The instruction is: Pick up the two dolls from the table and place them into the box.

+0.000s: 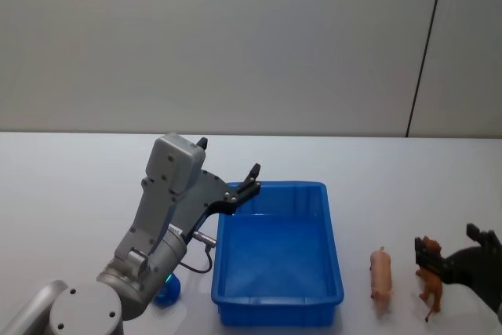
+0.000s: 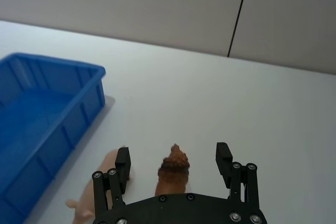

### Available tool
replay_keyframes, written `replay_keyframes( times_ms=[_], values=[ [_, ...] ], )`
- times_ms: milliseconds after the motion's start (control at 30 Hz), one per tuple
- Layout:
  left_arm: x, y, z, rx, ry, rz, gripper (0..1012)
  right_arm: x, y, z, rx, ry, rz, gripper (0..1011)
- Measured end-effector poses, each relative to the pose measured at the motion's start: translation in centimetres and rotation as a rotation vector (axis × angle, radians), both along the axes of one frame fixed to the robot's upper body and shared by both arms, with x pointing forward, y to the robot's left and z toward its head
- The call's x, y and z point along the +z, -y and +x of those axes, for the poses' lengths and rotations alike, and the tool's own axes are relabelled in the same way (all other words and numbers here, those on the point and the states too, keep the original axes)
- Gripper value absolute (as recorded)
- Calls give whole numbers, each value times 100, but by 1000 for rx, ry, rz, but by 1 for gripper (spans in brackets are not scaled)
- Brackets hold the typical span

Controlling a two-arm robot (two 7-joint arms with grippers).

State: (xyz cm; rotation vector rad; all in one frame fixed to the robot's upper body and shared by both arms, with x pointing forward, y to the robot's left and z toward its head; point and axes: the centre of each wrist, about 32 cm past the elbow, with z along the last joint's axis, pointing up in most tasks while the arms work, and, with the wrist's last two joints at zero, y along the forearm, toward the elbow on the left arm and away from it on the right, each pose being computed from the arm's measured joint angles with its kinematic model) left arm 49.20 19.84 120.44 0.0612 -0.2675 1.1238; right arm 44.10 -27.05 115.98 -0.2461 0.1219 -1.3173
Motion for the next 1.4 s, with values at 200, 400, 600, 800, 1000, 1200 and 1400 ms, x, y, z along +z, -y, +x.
replay_keyframes(
  times_ms=[200, 400, 600, 800, 1000, 1200, 1400],
  values=[
    [0, 0, 0, 0, 0, 0, 1002, -97, 17, 2, -17, -62, -25, 1001],
    [0, 0, 0, 0, 0, 0, 1001, -176, 12, 12, -26, -116, -32, 1001],
    [0, 0, 0, 0, 0, 0, 1001, -230, -1, 24, -27, -151, -26, 1001],
    [0, 0, 0, 0, 0, 0, 1001, -272, -24, 49, -26, -192, -7, 1001],
    [0, 0, 0, 0, 0, 0, 1001, -299, -38, 82, -33, -229, 7, 929],
    [0, 0, 0, 0, 0, 0, 1001, -321, -48, 114, -39, -259, 21, 780],
    [0, 0, 0, 0, 0, 0, 1002, -327, -58, 126, -40, -267, 30, 586]
  ],
)
